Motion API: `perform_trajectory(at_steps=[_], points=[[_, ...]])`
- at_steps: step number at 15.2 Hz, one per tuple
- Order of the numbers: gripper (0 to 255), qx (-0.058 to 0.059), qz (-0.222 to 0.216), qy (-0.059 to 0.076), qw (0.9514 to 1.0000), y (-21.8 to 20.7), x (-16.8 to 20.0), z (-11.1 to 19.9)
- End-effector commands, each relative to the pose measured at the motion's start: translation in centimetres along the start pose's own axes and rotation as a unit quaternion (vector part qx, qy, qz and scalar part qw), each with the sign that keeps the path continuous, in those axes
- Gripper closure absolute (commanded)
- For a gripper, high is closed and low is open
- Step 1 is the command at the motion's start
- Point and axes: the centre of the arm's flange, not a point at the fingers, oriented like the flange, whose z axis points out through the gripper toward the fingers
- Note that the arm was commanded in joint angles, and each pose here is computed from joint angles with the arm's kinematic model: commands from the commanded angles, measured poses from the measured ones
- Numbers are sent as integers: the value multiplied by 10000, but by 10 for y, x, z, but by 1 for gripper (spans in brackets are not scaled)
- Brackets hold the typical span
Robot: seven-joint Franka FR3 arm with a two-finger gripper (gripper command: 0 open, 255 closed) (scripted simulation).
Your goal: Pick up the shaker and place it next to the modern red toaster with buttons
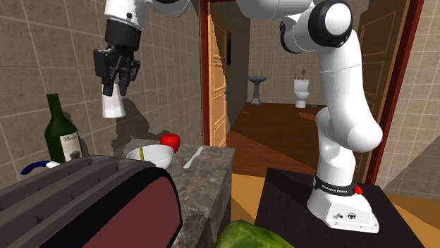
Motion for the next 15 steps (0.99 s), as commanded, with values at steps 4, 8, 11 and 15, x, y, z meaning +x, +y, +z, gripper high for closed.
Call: perform_trajectory(at_steps=[4,8,11,15], points=[[255,1,1,3,10000,4,-7,26],[255,1,1,3,10000,6,-12,47],[255,1,1,3,10000,8,-16,62],[255,1,1,3,10000,11,-21,82]])
